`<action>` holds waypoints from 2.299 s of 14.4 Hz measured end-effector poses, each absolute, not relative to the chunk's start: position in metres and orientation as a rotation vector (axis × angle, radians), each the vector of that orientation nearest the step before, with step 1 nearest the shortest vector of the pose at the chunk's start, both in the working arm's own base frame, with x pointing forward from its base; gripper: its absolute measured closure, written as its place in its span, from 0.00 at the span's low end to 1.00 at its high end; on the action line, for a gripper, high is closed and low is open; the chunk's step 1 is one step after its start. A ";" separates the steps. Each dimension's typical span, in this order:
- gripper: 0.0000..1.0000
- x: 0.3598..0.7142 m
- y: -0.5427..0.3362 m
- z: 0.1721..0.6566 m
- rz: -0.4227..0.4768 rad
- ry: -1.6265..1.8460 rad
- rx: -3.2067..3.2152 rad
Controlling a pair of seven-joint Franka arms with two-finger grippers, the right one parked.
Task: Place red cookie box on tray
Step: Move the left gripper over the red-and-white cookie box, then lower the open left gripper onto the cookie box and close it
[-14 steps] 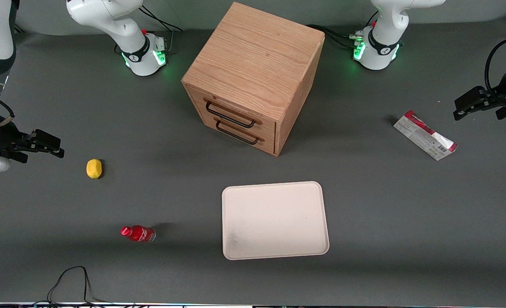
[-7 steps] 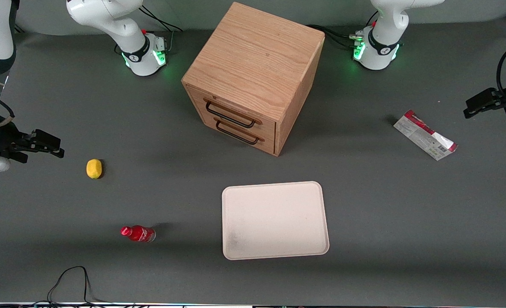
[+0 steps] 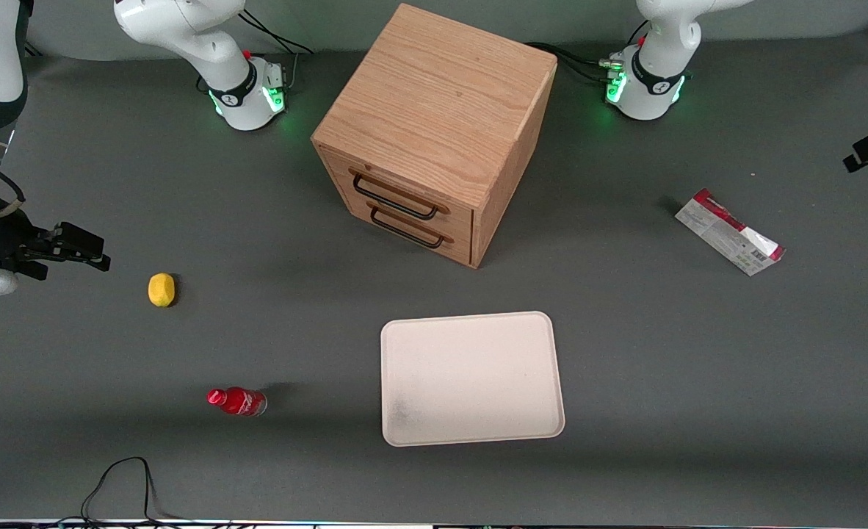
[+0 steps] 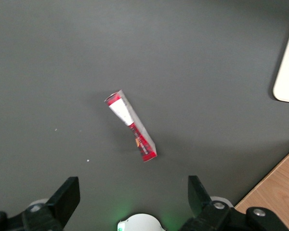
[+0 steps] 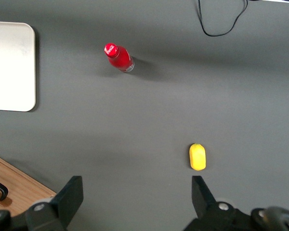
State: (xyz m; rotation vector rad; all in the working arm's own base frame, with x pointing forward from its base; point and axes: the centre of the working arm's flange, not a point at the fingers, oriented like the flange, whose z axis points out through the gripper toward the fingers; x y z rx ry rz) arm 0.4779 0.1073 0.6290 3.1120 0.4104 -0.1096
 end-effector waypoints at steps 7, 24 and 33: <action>0.00 0.453 0.119 0.628 -0.118 0.597 3.081; 0.00 0.445 0.121 0.512 -0.070 1.285 2.901; 0.00 0.436 0.119 0.378 0.022 1.279 2.876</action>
